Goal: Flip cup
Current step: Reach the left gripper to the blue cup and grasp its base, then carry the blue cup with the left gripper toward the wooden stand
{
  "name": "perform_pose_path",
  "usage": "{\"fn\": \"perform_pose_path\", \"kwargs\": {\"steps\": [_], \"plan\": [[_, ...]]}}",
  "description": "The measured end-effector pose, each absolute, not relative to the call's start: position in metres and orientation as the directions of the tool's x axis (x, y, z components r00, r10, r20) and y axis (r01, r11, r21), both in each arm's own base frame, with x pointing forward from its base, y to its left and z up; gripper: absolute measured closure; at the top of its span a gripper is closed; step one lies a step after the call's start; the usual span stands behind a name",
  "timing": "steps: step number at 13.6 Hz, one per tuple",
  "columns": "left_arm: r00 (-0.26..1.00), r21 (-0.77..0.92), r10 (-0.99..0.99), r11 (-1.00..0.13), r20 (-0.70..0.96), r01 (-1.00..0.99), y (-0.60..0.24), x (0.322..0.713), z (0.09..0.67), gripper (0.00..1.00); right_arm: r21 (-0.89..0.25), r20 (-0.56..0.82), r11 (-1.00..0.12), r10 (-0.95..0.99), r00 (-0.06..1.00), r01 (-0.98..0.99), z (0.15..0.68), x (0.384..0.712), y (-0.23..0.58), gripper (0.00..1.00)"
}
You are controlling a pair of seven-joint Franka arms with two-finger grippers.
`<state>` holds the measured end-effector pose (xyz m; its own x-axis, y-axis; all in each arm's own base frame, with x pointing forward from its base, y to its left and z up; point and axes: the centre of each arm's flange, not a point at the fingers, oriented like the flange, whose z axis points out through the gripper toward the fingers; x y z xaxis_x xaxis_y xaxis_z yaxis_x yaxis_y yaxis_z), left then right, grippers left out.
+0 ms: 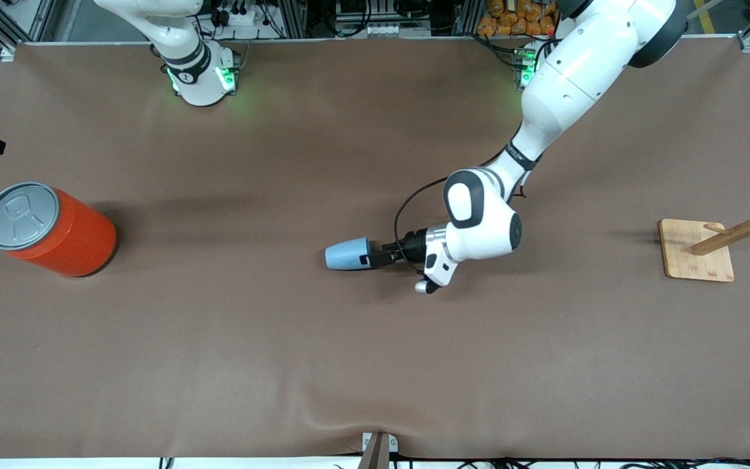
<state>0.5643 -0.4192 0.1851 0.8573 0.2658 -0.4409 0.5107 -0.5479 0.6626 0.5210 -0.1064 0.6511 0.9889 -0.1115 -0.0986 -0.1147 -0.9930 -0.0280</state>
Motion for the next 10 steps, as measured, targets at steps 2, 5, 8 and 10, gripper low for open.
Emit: {"fn": "perform_pose_path", "kwargs": {"steps": [2,5,8,10], "plan": [[0.856,0.659,0.266,-0.55,-0.443,0.513,-0.425,0.559,0.181,0.03,-0.023,-0.127,-0.992,-0.118,0.985,-0.122,0.655,0.515,-0.11,0.0],[0.851,0.654,0.284,-0.548,-0.441,0.522,-0.431,0.553,0.174,0.09,-0.024,-0.146,-0.99,-0.132,0.98,-0.137,0.656,0.51,-0.117,0.0],[0.856,0.665,0.28,-0.541,-0.434,0.514,-0.441,0.542,0.162,0.18,-0.024,-0.143,-0.991,-0.125,0.982,-0.13,0.658,0.511,-0.114,0.0],[0.863,0.687,0.274,-0.524,-0.424,0.504,-0.446,0.538,0.16,0.44,-0.026,-0.142,-0.992,-0.117,0.983,-0.122,0.664,0.51,-0.11,0.0]]}}
